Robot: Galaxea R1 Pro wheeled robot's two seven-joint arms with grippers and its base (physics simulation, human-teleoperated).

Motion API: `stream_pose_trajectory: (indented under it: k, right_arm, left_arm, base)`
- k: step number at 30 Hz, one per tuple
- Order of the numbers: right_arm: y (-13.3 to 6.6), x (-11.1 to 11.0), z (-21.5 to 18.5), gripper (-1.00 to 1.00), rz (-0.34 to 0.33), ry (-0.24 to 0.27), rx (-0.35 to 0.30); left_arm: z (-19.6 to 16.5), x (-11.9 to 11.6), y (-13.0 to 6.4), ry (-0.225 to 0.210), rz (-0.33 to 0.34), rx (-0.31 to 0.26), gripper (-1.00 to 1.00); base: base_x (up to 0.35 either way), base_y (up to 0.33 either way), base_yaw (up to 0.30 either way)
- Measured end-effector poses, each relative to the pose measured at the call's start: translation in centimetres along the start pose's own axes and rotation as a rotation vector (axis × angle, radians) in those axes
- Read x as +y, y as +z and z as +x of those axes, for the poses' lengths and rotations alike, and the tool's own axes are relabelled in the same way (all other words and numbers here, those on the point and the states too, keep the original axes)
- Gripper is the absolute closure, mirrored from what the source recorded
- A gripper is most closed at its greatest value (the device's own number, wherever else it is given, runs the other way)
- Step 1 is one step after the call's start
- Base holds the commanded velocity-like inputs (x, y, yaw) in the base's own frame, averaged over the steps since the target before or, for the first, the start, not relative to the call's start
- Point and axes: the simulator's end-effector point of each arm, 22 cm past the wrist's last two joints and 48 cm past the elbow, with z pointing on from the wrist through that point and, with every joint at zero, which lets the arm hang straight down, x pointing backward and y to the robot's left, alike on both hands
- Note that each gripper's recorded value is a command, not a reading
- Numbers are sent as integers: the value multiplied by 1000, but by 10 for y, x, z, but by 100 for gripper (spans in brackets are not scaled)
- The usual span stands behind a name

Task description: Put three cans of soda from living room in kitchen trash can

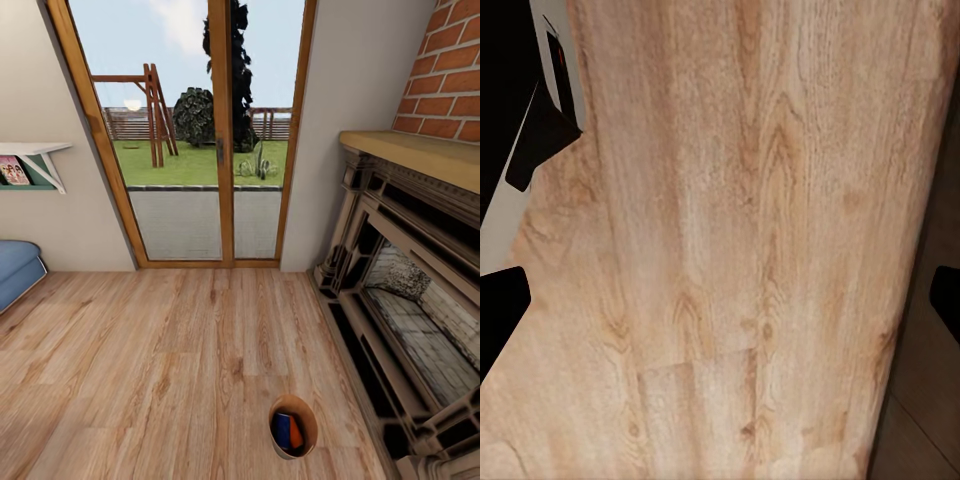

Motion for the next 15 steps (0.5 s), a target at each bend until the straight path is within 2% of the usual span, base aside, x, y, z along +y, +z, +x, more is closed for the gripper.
stream_pose_trajectory:
  k: [15]
  right_arm:
    - [0, 1, 0, -100, -2, -2, 0]
  left_arm:
    - [-26, -21, 5, -9, 29, -52, -100]
  base:
    - [0, 0, 0]
